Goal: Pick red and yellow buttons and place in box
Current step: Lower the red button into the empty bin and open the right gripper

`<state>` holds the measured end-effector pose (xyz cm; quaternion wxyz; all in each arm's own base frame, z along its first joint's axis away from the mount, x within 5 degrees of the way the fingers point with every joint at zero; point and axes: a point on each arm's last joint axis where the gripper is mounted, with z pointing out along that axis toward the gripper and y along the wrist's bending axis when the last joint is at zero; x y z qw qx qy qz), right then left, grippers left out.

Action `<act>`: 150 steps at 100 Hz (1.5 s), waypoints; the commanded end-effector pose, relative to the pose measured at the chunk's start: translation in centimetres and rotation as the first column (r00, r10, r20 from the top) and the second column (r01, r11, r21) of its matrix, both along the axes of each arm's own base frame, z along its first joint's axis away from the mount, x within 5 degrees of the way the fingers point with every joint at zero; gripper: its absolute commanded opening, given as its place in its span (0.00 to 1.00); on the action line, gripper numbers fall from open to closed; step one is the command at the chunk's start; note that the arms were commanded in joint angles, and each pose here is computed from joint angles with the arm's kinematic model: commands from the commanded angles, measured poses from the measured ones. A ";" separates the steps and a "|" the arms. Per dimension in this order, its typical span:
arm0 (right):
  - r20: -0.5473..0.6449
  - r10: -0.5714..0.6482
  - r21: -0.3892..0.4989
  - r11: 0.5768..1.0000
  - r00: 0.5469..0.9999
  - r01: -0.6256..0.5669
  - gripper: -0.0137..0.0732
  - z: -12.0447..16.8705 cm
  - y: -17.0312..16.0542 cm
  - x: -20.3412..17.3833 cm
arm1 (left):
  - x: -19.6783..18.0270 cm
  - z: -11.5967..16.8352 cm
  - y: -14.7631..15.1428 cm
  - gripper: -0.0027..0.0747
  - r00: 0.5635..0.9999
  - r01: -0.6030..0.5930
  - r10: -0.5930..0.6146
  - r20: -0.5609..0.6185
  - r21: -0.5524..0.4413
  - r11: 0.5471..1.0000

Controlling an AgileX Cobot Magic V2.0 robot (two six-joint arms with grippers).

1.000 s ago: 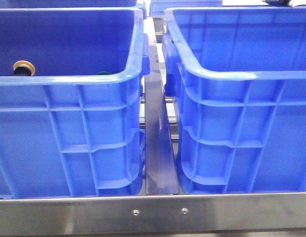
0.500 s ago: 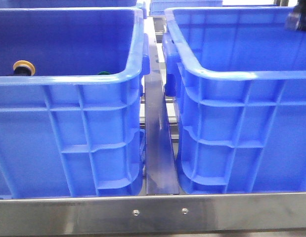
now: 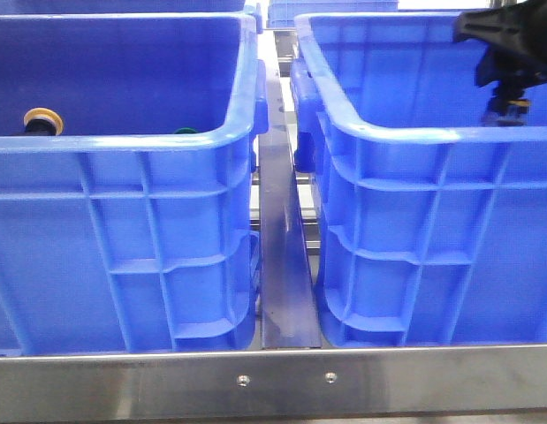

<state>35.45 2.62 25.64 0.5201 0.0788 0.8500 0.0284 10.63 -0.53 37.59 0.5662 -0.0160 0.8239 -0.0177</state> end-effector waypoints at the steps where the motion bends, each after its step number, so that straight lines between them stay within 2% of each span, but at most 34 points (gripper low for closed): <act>1: 0.070 -0.006 -0.010 1.000 0.997 0.007 0.43 1.9 0.4 0.9 | 0.0 1.5 -0.1 0.01 0.995 0.015 -0.012 0.097 -0.021 1.000; 16: 0.061 0.017 -0.014 1.000 0.998 -0.016 0.43 1.2 1.6 2.5 | 0.0 1.5 -0.1 0.01 0.995 0.015 -0.013 0.097 -0.022 1.000; 43: 0.023 0.013 -0.022 1.000 1.000 -0.012 0.43 -0.7 1.9 4.1 | 0.0 1.5 -0.2 0.01 0.995 0.019 -0.016 0.095 -0.035 0.999; 100: -0.084 0.095 0.025 0.995 0.992 -0.093 0.43 -3.3 2.7 3.4 | 0.0 1.5 -0.2 0.01 0.995 0.021 -0.017 0.094 -0.039 0.999; 123: -0.091 0.109 0.036 0.994 0.990 -0.106 0.43 -3.3 2.8 3.3 | 0.0 1.5 -0.2 0.01 0.995 0.021 -0.017 0.094 -0.039 0.999; 132: -0.098 0.126 0.047 0.991 0.987 -0.122 0.48 -3.4 3.0 3.2 | 0.0 1.5 -0.2 0.01 0.995 0.021 -0.017 0.094 -0.039 0.999; 150: -0.108 0.154 0.064 0.987 0.982 -0.148 0.71 -3.4 3.3 3.1 | 0.0 1.5 -0.2 0.01 0.995 0.021 -0.017 0.094 -0.039 0.999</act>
